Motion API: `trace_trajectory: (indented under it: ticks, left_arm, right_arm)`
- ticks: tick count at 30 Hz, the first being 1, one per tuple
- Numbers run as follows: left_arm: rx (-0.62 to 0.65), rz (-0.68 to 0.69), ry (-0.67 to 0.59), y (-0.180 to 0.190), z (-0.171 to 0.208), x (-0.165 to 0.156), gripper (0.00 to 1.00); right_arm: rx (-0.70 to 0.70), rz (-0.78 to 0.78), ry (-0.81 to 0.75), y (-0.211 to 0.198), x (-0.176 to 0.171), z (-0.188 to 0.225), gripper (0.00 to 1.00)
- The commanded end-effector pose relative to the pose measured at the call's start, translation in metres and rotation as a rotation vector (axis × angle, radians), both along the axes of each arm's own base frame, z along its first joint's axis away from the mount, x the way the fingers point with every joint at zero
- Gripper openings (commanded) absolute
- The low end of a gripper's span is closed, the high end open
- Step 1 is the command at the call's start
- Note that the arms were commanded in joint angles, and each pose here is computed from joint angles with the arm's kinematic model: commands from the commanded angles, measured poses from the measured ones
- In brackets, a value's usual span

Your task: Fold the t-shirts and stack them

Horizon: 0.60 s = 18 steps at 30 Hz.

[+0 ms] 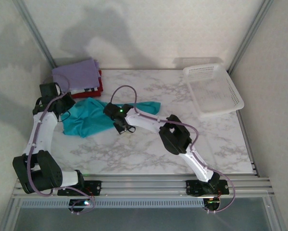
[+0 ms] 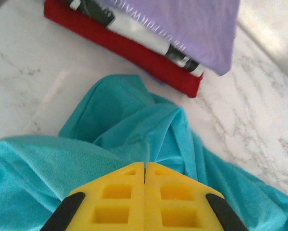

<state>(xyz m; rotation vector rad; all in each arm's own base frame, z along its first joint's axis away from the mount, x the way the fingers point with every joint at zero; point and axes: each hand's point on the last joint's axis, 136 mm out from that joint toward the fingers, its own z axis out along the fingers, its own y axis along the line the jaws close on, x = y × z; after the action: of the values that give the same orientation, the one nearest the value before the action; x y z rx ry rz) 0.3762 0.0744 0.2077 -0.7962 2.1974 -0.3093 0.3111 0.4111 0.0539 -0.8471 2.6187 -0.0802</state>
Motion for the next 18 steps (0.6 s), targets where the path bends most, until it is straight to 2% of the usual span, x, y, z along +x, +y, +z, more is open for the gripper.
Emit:
trace_trajectory:
  ticks: [1, 7, 13, 16, 18]
  left_arm:
    - [0.035, -0.012, -0.192, 0.000, 0.073, 0.003, 0.00]
    - [0.048, -0.009, -0.418, -0.011, 0.153, -0.006, 0.00]
    - [0.074, -0.156, -0.542, -0.052, 0.222, -0.008, 0.00]
    - [0.083, -0.195, -0.581, -0.074, 0.246, -0.015, 0.00]
    - [0.076, -0.192, -0.563, -0.082, 0.243, -0.021, 0.00]
  right_arm:
    - [0.064, 0.010, -0.274, -0.034, 0.019, 0.136, 0.00]
    - [0.004, -0.007, -0.559, -0.101, 0.026, 0.253, 0.00]
    - [0.091, -0.054, -0.728, -0.151, 0.012, 0.341, 0.00]
    - [0.106, -0.094, -0.774, -0.180, 0.001, 0.365, 0.00]
    - [0.107, -0.132, -0.749, -0.204, -0.009, 0.358, 0.00]
